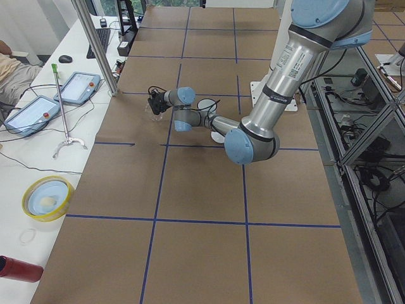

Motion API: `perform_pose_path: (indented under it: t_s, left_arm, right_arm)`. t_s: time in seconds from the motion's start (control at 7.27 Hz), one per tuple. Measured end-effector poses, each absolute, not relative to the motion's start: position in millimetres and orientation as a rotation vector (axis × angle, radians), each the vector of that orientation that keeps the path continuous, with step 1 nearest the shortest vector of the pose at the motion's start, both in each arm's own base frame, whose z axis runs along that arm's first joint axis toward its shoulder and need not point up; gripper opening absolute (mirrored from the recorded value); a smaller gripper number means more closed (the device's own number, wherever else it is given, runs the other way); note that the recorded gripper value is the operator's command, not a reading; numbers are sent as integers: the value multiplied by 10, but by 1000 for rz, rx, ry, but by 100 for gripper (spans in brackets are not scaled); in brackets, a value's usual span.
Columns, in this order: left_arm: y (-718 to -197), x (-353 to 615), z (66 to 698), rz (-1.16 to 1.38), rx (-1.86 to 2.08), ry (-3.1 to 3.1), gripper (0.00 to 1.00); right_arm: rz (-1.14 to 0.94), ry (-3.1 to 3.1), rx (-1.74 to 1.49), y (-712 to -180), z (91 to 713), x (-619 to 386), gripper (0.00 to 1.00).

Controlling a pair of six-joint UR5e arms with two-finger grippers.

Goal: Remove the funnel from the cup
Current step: 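Carry the funnel farther from the robot and set it on the table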

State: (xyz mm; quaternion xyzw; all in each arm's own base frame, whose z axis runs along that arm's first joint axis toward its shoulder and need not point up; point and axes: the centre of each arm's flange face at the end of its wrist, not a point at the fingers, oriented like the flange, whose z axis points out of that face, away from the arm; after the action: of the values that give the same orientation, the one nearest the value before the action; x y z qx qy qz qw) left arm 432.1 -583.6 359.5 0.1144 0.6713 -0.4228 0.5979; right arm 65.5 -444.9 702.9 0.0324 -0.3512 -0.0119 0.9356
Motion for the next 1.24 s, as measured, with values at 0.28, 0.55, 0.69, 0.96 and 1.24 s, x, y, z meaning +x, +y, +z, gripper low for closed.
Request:
perform_pose_path:
  t_s: [0.28,0.55,0.69,0.96,1.24]
  left_arm:
    - [-5767,4402,3674,-971,254,1561,73]
    - [-5720,4423,3751,-966,248,1554,94]
    - [-5706,4429,3771,-965,246,1552,99]
    - [-5701,4379,3673,-954,250,1569,99]
    - [-5665,4178,3499,-882,166,1545,98]
  right_arm:
    - [-24,-717,66,-4449,7029,656,100]
    - [-24,-718,66,-4449,7029,655,100]
    - [-24,-718,66,-4449,7029,655,100]
    - [-24,-718,66,-4449,7029,655,100]
    - [-24,-718,66,-4449,7029,655,100]
